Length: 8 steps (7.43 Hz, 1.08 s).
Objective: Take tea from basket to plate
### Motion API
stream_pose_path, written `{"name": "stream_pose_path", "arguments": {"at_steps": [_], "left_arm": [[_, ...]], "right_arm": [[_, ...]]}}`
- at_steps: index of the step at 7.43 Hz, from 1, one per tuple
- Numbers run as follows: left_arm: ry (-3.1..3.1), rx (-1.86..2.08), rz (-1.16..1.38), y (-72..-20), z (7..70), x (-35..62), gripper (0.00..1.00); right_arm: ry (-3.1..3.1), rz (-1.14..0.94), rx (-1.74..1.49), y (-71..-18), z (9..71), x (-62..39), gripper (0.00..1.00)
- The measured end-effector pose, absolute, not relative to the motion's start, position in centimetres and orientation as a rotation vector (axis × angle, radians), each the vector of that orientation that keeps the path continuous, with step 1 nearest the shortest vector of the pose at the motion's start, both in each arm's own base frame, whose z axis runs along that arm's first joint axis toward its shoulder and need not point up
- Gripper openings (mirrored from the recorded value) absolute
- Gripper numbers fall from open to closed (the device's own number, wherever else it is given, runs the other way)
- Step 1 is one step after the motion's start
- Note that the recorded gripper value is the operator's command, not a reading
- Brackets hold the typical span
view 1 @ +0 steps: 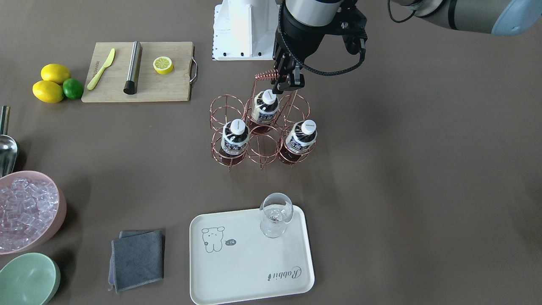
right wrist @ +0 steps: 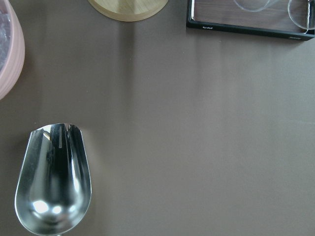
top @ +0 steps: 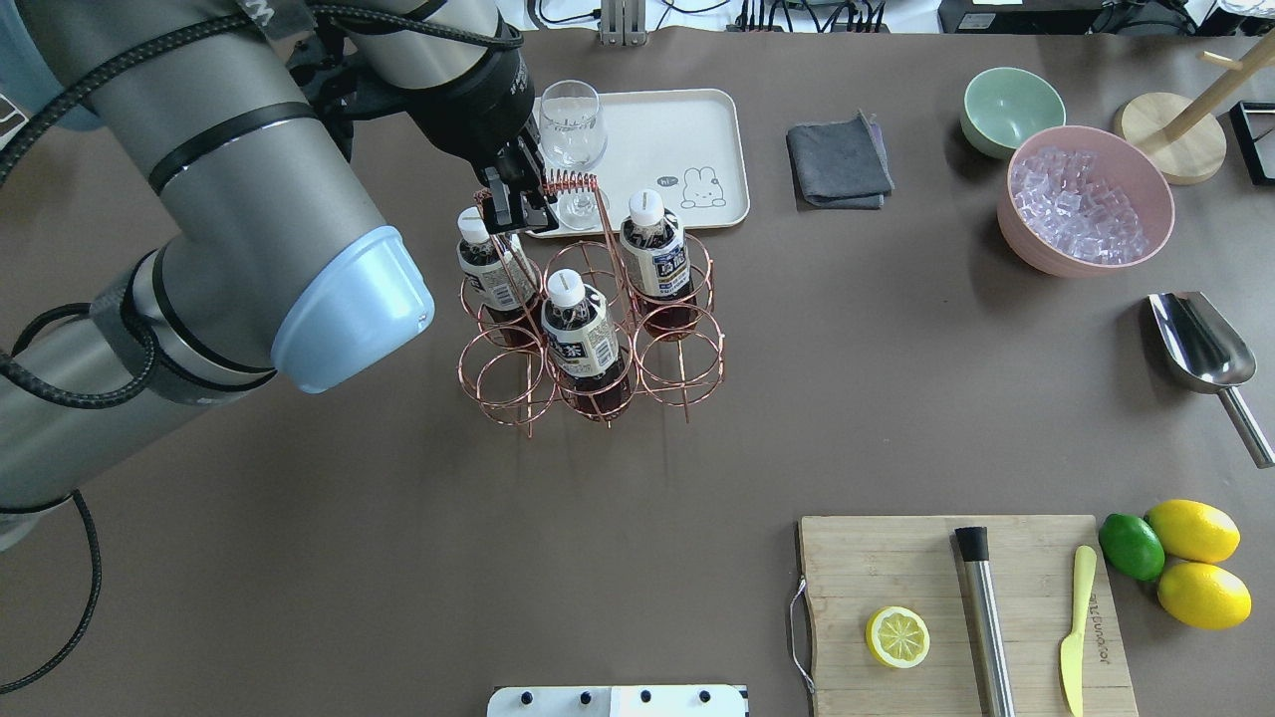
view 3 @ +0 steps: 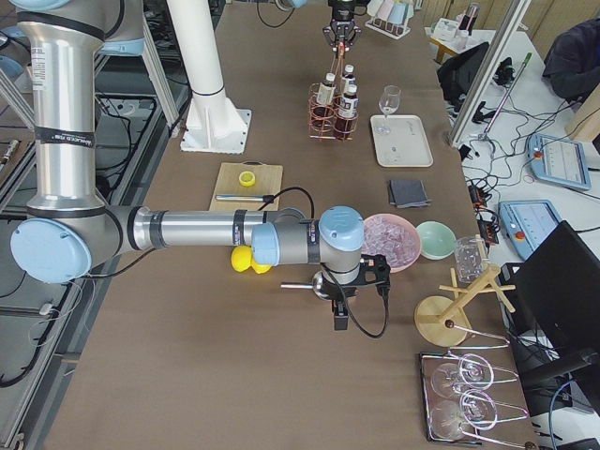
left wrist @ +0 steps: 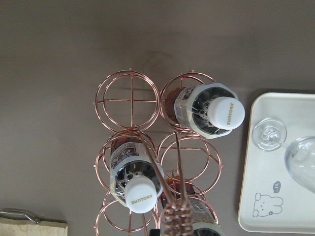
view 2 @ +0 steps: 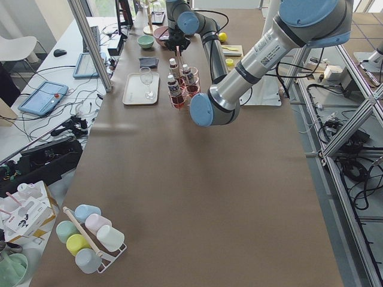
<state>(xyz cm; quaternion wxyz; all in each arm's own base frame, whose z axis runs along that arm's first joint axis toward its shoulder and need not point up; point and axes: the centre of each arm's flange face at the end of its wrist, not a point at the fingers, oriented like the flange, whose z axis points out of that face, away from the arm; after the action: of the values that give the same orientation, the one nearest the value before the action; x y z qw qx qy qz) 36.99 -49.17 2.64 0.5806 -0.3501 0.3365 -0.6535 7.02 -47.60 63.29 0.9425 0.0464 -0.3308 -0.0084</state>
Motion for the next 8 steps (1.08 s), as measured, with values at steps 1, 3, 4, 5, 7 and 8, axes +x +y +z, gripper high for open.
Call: {"name": "stream_pose_path", "arguments": {"at_steps": [1, 3, 4, 5, 7, 8], "left_arm": [[0.781, -0.823, -1.519, -49.0, 2.0, 37.8, 0.00], [0.757, -0.842, -1.526, -48.4, 1.2, 40.4, 0.00], [0.752, -0.847, -1.533, -48.0, 1.0, 41.4, 0.00], [0.747, -0.849, -1.538, -47.8, 0.9, 41.9, 0.00], [0.743, -0.851, -1.537, -47.5, 0.8, 42.3, 0.00], [0.742, -0.851, -1.537, -47.5, 0.8, 42.5, 0.00]], "right_arm": [[-0.675, -0.017, 0.095, -47.6, 63.2, 7.0, 1.00], [-0.675, -0.015, 0.094, -47.6, 63.3, 7.0, 1.00], [-0.675, -0.014, 0.092, -47.5, 63.4, 7.0, 1.00], [-0.674, -0.014, 0.089, -47.4, 63.5, 7.0, 1.00], [-0.674, -0.013, 0.086, -47.2, 63.7, 7.0, 1.00], [-0.674, -0.014, 0.085, -47.1, 63.7, 7.0, 1.00]]}}
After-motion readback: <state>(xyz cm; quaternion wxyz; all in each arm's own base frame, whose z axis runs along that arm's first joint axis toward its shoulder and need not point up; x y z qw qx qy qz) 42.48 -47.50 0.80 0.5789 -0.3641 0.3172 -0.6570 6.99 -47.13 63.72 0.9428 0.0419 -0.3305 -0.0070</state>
